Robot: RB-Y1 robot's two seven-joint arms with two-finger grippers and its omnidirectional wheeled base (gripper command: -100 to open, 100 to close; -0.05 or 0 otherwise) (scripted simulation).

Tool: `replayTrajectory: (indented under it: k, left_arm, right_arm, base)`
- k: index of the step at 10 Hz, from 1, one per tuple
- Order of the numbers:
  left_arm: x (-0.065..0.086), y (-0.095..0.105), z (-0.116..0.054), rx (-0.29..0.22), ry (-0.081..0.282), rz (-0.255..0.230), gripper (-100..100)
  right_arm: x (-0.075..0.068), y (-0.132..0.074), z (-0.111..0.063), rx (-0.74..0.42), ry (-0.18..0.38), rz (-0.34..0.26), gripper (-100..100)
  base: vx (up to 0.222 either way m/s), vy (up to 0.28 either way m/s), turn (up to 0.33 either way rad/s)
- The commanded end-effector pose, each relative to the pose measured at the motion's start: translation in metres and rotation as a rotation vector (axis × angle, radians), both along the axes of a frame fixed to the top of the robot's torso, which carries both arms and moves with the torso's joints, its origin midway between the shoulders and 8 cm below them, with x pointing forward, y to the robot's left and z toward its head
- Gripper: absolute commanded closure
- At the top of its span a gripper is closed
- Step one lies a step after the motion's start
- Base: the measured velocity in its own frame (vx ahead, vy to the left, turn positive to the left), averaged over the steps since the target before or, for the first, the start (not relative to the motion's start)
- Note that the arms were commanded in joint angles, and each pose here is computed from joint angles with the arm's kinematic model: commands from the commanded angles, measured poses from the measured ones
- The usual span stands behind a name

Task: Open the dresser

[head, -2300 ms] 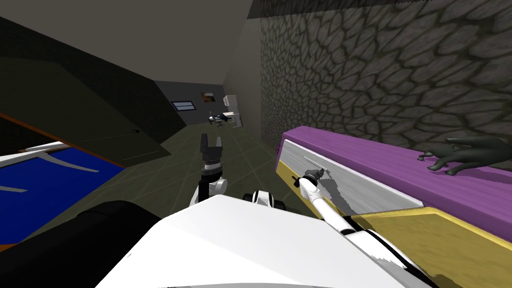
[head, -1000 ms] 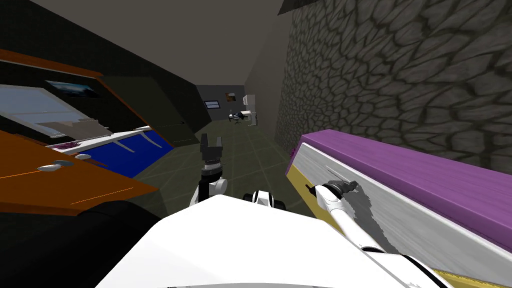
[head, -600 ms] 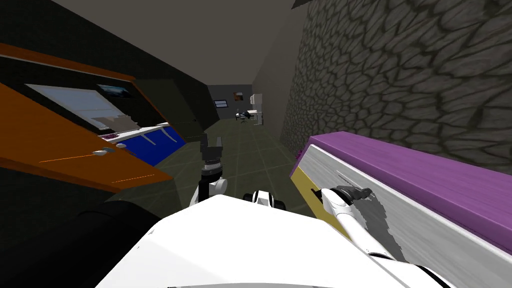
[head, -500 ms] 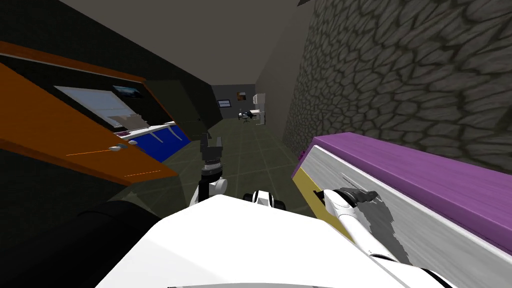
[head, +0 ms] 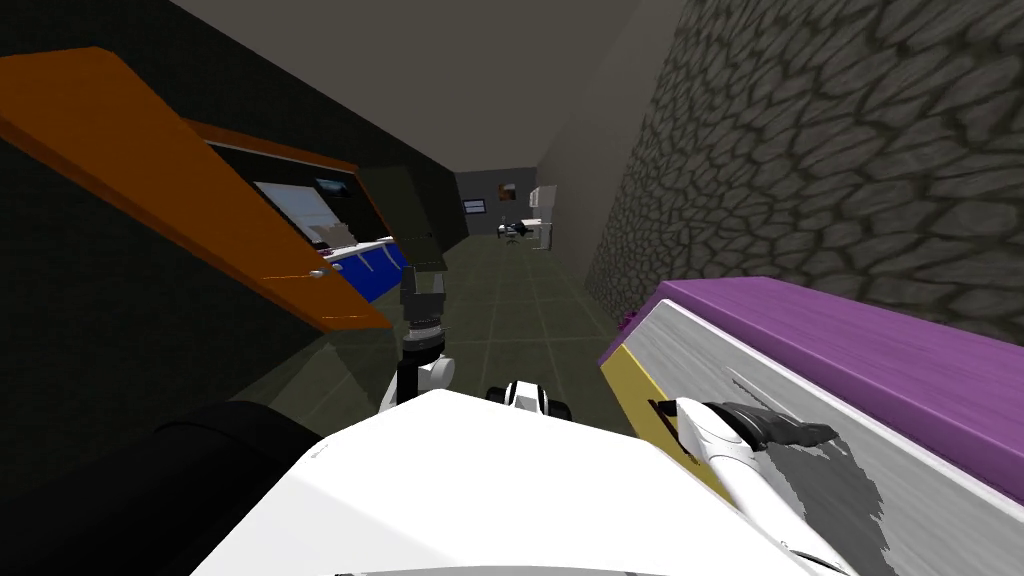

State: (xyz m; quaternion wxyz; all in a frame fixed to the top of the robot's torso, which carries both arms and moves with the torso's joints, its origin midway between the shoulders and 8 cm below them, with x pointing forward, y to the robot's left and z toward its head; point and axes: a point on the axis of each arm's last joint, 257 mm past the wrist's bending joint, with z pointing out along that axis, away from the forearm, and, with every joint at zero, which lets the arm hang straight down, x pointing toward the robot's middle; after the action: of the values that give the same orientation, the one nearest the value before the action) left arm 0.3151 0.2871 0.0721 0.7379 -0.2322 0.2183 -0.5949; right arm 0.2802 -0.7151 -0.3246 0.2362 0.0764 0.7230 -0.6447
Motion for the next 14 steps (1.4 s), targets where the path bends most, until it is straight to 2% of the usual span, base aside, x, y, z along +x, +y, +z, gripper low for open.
replayTrajectory:
  k: [1, 2, 3, 5, 6, 7, 8, 9, 10, 11, 12, 13, 14]
  left_arm:
    - [0.000, 0.000, 0.000, 0.000, 0.000, 0.000, 0]
    - [0.000, 0.000, 0.000, 0.000, 0.000, 0.000, 0]
    - [0.000, 0.000, 0.000, 0.000, 0.000, 0.000, 0]
    - [0.000, 0.000, 0.000, 0.000, 0.000, 0.000, 0]
    - [0.000, 0.000, 0.000, 0.000, 0.000, 0.000, 0]
    - [0.000, 0.000, 0.000, 0.000, 0.000, 0.000, 0]
    - [0.000, 0.000, 0.000, 0.000, 0.000, 0.000, 0]
    - [0.000, 0.000, 0.000, 0.000, 0.000, 0.000, 0]
    - [0.000, 0.000, 0.000, 0.000, 0.000, 0.000, 0]
    - [0.000, 0.000, 0.000, 0.000, 0.000, 0.000, 0]
    - [0.000, 0.000, 0.000, 0.000, 0.000, 0.000, 0]
    - [0.000, 0.000, 0.000, 0.000, 0.000, 0.000, 0]
    - [0.000, 0.000, 0.000, 0.000, 0.000, 0.000, 0]
  right_arm:
    - [-0.038, -0.024, 0.006, -0.008, -0.007, -0.078, -100]
    - [-0.063, -0.038, 0.008, -0.018, 0.005, -0.115, -100]
    - [-0.070, -0.044, 0.012, -0.018, -0.010, -0.140, -100]
    - [-0.069, -0.043, 0.014, -0.019, -0.006, -0.134, -100]
    - [-0.039, -0.026, 0.007, -0.008, -0.011, -0.084, 100]
    - [-0.038, -0.024, 0.006, -0.008, -0.007, -0.078, 100]
    - [-0.010, -0.008, 0.003, 0.000, -0.015, -0.033, 100]
    - [-0.006, -0.003, 0.001, 0.000, -0.005, -0.016, 100]
    - [0.020, 0.013, 0.001, 0.007, -0.017, 0.024, 100]
    - [0.025, 0.019, -0.003, 0.006, -0.004, 0.047, 100]
    - [0.049, 0.035, -0.001, 0.011, -0.019, 0.083, 100]
    - [0.056, 0.043, -0.005, 0.009, -0.003, 0.111, 100]
    - [0.080, 0.061, -0.003, 0.013, -0.016, 0.153, 100]
  base:
    - [-0.051, 0.008, 0.235]
    - [-0.066, 0.014, 0.426]
    - [-0.053, 0.007, 0.247]
    - [-0.012, 0.004, -0.007]
    - [0.041, -0.014, -0.403]
    - [0.066, -0.010, -0.332]
    - [0.083, -0.005, -0.363]
    - [0.063, -0.005, -0.233]
    - [0.060, -0.019, -0.345]
    - [0.055, -0.006, -0.276]
    - [0.069, -0.006, -0.418]
    - [0.060, -0.001, -0.235]
    - [0.060, 0.001, -0.363]
